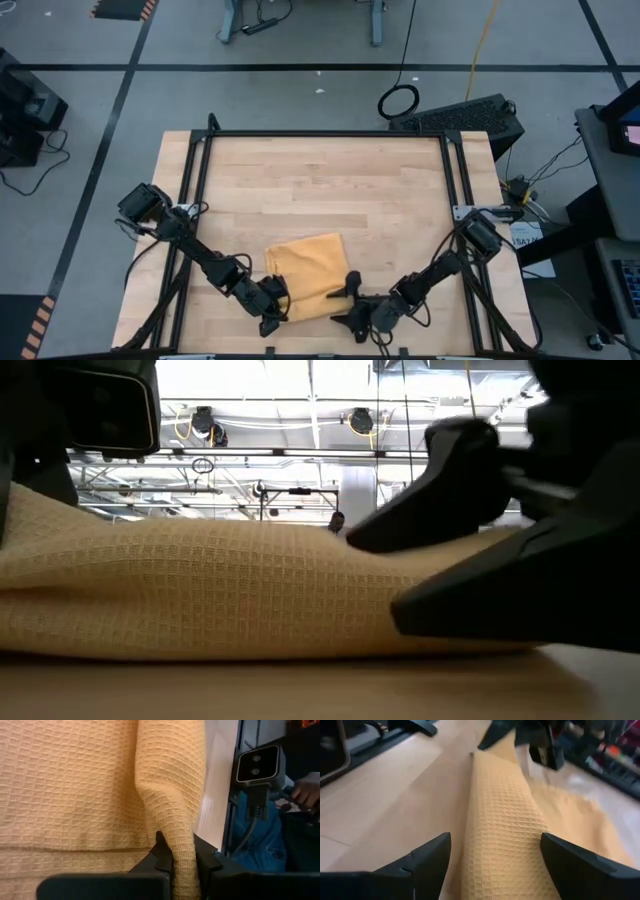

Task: Roll towel
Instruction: Roll the folded yellow towel

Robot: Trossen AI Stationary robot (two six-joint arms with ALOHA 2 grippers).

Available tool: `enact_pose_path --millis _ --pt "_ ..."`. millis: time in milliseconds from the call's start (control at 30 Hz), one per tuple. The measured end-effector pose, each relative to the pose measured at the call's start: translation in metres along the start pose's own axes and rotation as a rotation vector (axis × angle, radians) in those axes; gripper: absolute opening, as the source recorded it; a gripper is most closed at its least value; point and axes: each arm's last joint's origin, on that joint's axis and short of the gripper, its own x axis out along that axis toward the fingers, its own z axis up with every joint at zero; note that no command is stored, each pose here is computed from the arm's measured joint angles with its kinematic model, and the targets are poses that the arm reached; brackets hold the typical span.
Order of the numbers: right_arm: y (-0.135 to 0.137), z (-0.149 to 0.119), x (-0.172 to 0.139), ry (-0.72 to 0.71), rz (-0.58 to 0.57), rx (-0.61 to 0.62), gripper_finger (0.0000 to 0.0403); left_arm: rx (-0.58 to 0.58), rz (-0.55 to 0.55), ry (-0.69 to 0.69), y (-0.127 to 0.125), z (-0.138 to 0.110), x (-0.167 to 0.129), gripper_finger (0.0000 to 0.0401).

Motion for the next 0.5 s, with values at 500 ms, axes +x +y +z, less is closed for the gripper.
enact_pose_path --millis 500 --pt "-0.019 -0.017 0.011 0.080 0.059 0.196 0.0299 -0.018 0.072 0.030 0.007 -0.003 0.000 0.0050"
